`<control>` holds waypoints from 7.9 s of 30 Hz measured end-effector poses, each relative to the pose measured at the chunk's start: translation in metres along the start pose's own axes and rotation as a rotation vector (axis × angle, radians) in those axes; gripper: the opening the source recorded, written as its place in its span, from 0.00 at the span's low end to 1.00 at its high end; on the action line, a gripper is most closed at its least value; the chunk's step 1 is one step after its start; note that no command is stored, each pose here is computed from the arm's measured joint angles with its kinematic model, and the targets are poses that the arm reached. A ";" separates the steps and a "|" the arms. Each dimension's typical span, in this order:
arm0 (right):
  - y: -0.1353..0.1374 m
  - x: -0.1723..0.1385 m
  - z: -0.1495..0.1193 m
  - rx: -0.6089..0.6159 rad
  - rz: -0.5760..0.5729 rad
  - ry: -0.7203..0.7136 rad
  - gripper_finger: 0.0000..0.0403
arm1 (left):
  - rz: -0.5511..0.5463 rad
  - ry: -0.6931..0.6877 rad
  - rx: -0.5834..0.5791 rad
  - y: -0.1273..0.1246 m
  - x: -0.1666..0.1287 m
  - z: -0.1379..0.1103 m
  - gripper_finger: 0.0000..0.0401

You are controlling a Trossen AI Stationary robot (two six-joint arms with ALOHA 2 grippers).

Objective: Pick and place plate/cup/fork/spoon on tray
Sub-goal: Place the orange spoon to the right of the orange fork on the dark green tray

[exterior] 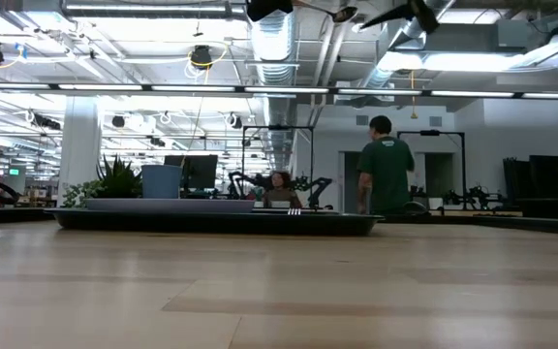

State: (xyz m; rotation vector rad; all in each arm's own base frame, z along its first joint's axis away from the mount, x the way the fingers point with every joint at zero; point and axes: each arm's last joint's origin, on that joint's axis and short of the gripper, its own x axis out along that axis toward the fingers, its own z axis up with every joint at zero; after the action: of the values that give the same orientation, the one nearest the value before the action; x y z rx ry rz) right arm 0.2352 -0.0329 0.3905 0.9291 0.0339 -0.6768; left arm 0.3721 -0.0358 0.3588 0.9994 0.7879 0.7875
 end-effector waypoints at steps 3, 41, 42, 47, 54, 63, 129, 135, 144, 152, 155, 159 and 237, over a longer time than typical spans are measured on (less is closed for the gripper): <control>-0.003 0.004 0.003 -0.018 -0.018 -0.010 0.64 | -0.001 -0.001 0.001 0.000 0.000 0.000 0.00; -0.011 0.021 0.021 -0.148 0.049 0.053 0.01 | -0.465 -0.220 -0.542 0.003 -0.006 0.001 0.40; -0.013 0.021 0.023 -0.160 0.027 0.038 0.01 | -0.551 -0.245 -0.604 0.006 -0.008 0.000 0.44; -0.016 0.018 0.026 -0.220 0.024 0.047 0.01 | -0.852 -0.284 -0.839 0.017 -0.002 -0.003 0.57; -0.015 0.018 0.016 -0.331 0.095 0.182 0.01 | -1.004 -0.212 -1.125 0.046 0.046 -0.028 0.56; -0.009 0.005 0.010 -0.404 0.157 0.228 0.01 | -1.100 -0.245 -1.368 0.079 0.099 -0.063 0.53; -0.068 0.111 0.045 -0.397 0.405 0.502 0.01 | -1.403 -0.286 -1.347 0.049 0.202 -0.113 0.52; -0.066 0.110 0.042 -0.401 0.415 0.508 0.01 | -1.377 -0.296 -1.332 0.048 0.200 -0.110 0.49; -0.064 0.110 0.040 -0.387 0.412 0.517 0.01 | -1.367 -0.302 -1.328 0.048 0.199 -0.108 0.29; -0.063 0.110 0.039 -0.380 0.414 0.516 0.01 | -1.329 -0.291 -1.340 0.049 0.200 -0.110 0.10; -0.063 0.110 0.039 -0.380 0.414 0.515 0.01 | -1.333 -0.296 -1.338 0.050 0.200 -0.109 0.04; -0.063 0.110 0.039 -0.381 0.419 0.512 0.01 | -1.354 -0.314 -1.317 0.049 0.198 -0.107 0.01; -0.078 -0.001 0.068 -0.439 0.149 0.456 0.46 | -1.106 0.194 -1.221 -0.104 0.274 -0.127 0.00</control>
State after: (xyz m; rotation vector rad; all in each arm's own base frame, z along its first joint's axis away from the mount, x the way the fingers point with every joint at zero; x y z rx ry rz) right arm 0.1739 -0.1150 0.3755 0.6354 0.4950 -0.2887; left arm 0.4185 0.2148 0.1667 -0.6196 0.6946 0.2387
